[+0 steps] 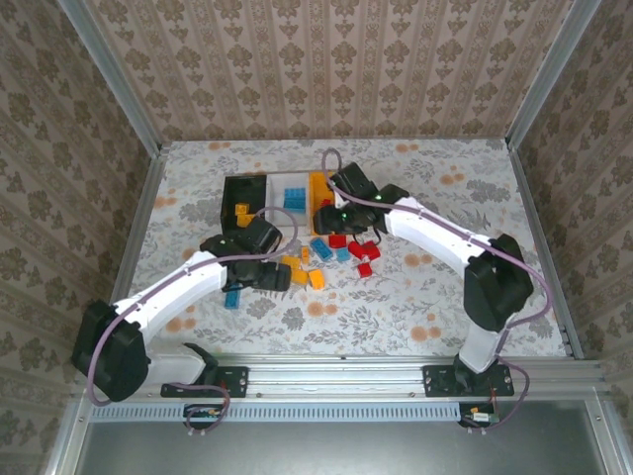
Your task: Sort the legos into containers by color
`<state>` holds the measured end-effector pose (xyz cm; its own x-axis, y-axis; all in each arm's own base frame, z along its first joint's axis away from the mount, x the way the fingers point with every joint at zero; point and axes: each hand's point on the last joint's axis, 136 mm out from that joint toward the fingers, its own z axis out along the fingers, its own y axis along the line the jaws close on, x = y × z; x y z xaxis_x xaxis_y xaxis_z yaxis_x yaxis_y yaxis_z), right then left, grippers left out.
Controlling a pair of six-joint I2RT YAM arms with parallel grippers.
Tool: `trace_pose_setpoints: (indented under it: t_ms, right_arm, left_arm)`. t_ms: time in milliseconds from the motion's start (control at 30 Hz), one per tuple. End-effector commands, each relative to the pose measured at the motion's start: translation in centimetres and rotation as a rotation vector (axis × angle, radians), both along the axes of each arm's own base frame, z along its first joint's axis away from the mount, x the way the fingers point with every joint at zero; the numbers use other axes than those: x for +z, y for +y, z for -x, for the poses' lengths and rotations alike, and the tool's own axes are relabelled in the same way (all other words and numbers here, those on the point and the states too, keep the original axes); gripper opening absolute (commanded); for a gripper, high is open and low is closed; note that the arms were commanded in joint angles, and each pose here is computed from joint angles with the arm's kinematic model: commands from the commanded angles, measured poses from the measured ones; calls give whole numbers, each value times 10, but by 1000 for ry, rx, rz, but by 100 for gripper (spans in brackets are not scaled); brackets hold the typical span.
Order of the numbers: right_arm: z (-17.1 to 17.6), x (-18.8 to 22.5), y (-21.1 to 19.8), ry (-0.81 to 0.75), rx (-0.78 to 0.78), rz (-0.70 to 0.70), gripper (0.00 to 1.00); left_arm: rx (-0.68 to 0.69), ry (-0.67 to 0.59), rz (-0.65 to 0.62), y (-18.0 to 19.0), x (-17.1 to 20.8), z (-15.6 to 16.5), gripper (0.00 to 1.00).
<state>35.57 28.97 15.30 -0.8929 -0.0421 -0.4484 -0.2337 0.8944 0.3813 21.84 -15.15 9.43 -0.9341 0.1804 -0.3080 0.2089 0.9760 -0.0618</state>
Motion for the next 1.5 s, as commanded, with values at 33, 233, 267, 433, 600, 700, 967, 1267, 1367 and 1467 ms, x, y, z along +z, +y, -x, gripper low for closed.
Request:
trace_pose_setpoints:
  t_ms: [33, 233, 267, 433, 600, 700, 967, 1267, 1367, 1467]
  right_arm:
    - [25, -16, -7, 50, -7, -47, 56]
    - [42, -26, -18, 64, -9, -42, 57]
    - [43, -25, -18, 65, -4, -47, 57]
    - [48, -26, -24, 58, 10, -34, 57]
    - [54, -29, -21, 68, 32, -44, 57]
    - [62, -41, -11, 110, 80, -31, 59]
    - [78, -77, 15, 161, 204, 150, 67]
    - [77, -109, 32, 201, 236, 260, 64]
    - [75, -118, 31, 215, 227, 287, 61]
    - [74, -126, 28, 221, 210, 309, 53]
  left_arm:
    - [113, 47, -118, 50, -9, 17, 93]
    - [240, 127, -139, 76, -27, 19, 93]
    - [256, 120, -158, 81, -28, 18, 93]
    - [292, 158, -86, 80, -43, 15, 87]
    - [307, 213, -76, 77, -68, 23, 74]
    - [310, 234, -65, 75, -78, 28, 69]
    - [292, 226, -46, 71, -82, 24, 37]
    - [261, 45, 57, 63, -10, -22, 29]
    - [243, -9, 88, 59, 20, -46, 29]
    - [211, -45, 94, 52, 44, -73, 29]
